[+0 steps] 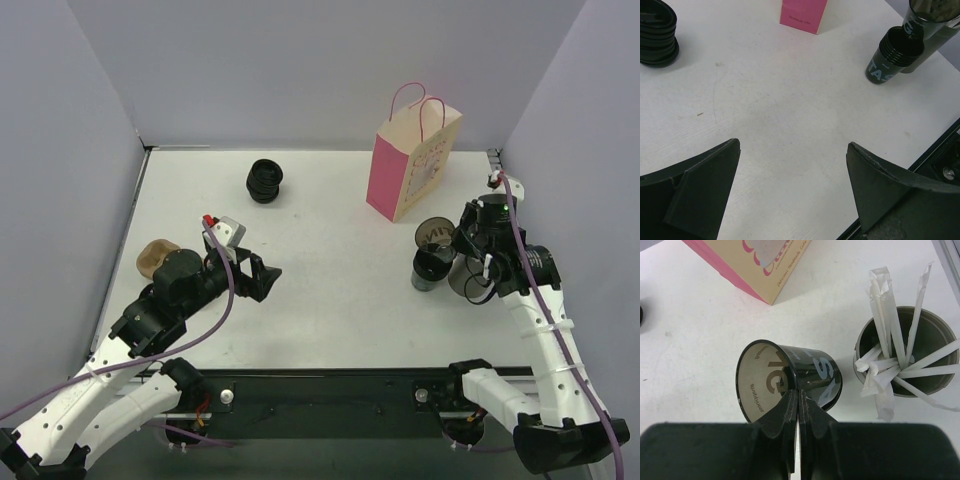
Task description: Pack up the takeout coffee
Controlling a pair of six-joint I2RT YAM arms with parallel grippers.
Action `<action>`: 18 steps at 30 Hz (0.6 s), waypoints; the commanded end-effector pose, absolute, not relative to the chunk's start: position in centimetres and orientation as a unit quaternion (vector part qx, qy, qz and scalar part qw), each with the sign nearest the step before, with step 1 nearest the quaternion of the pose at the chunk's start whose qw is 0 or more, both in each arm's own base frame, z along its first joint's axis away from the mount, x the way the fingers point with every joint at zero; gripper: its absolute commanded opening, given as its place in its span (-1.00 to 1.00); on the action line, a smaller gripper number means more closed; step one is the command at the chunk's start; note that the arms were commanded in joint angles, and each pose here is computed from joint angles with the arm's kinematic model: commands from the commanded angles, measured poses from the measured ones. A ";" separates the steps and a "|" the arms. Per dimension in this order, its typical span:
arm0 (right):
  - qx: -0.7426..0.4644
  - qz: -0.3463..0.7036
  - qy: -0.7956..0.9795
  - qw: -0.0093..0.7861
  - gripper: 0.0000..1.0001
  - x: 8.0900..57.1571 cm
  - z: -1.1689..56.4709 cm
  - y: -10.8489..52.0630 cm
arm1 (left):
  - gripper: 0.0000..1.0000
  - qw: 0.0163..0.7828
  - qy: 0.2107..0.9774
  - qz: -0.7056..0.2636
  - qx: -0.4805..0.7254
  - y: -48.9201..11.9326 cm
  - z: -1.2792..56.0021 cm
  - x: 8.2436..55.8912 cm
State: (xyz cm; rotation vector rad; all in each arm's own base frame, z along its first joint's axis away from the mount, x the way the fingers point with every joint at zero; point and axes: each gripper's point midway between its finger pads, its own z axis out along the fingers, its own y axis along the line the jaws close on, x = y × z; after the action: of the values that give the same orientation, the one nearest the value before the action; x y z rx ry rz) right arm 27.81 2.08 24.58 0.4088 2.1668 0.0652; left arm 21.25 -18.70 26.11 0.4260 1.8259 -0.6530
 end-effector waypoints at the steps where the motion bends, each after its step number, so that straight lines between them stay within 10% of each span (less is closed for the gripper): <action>1: 0.159 0.058 0.866 0.471 -1.00 27.4 27.3 3.2 | 0.95 0.563 0.758 -0.280 0.173 -18.7 27.3 21.5; 18: 0.053 0.242 0.881 0.402 -1.00 26.3 23.1 20.3 | 0.94 0.580 0.764 -0.245 0.144 -17.1 27.4 22.2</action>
State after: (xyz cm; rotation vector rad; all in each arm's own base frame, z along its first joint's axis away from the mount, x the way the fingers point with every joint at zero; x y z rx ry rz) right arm 26.09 16.60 24.64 0.1022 2.2339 0.4642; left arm 21.89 -17.58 26.36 0.3709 1.8180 -0.5920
